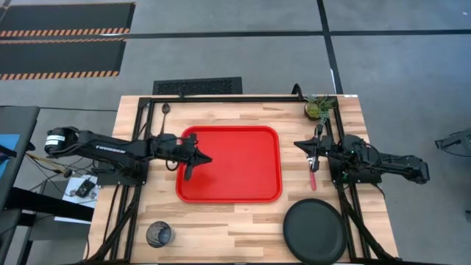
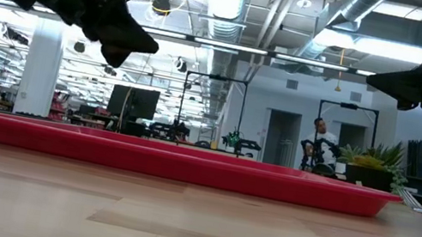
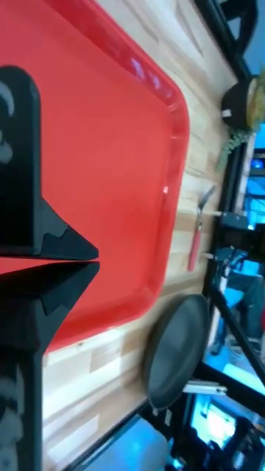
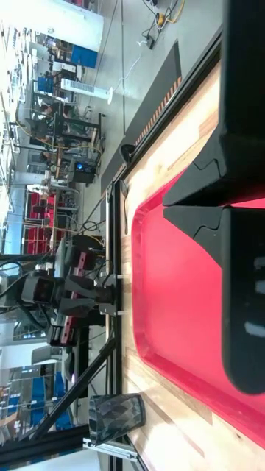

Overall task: Pick and place plate/cup/fork/spoon on tray
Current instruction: Put the pink fork on the red serving tray

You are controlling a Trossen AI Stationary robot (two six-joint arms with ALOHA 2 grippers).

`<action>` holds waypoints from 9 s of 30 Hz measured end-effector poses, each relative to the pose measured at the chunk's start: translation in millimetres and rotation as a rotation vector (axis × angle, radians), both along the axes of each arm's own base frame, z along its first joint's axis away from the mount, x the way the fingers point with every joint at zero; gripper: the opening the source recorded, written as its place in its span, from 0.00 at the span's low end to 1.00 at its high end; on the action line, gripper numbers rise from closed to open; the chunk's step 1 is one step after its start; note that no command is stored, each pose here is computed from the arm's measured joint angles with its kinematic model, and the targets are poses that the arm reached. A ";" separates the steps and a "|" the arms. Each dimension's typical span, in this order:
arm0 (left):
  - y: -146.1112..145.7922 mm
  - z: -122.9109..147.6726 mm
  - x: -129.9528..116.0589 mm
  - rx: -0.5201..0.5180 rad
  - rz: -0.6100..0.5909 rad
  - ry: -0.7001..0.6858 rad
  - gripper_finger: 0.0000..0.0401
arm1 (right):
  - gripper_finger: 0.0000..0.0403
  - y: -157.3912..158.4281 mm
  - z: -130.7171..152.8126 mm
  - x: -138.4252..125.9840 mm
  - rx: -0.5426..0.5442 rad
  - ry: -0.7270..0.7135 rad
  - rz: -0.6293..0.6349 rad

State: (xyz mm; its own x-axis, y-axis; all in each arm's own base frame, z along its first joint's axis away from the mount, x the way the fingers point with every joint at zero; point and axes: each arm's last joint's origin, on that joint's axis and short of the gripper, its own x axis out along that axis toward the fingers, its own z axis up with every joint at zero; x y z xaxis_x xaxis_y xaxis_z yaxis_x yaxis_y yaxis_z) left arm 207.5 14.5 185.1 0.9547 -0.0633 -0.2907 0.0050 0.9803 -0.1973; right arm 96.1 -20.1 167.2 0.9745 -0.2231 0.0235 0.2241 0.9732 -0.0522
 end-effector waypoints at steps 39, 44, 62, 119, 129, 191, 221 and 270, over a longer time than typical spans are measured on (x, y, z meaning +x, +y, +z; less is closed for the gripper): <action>18.8 -10.5 -9.7 0.041 -0.107 -0.008 0.00 | 0.03 -16.1 37.9 22.8 0.680 0.630 -0.490; 18.8 -11.0 -9.8 0.061 -0.113 -0.005 0.00 | 0.10 -31.9 51.8 45.6 0.786 0.871 -0.485; 18.7 -12.6 -10.3 0.062 -0.115 0.011 0.00 | 0.41 -30.6 43.8 62.0 1.137 1.207 -0.688; 64.5 69.6 6.1 -0.513 0.270 0.212 0.40 | 0.12 30.9 15.8 127.9 0.436 0.731 -0.545; 60.8 81.9 8.9 -0.359 0.240 0.228 0.53 | 0.12 27.6 39.5 245.7 0.276 0.605 -0.405; 27.4 15.1 -20.2 -0.121 0.455 -0.139 0.00 | 0.46 42.9 47.1 352.1 0.277 0.259 -0.292; 20.0 28.1 -22.9 -0.310 0.019 -0.201 0.00 | 0.51 24.2 26.6 336.5 0.307 0.209 0.206; 47.4 139.6 -28.0 -0.039 0.054 0.431 0.42 | 0.05 35.7 4.5 324.5 0.757 0.175 0.230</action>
State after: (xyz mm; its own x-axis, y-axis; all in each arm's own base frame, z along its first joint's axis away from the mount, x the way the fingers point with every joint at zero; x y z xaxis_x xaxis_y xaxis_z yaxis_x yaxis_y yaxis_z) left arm 179.5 62.0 324.7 0.7491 -0.0355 -0.6615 -0.1370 0.9687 -0.2070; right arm 420.6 15.5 171.7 0.9735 0.0893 -0.2104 0.0631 0.7796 0.6231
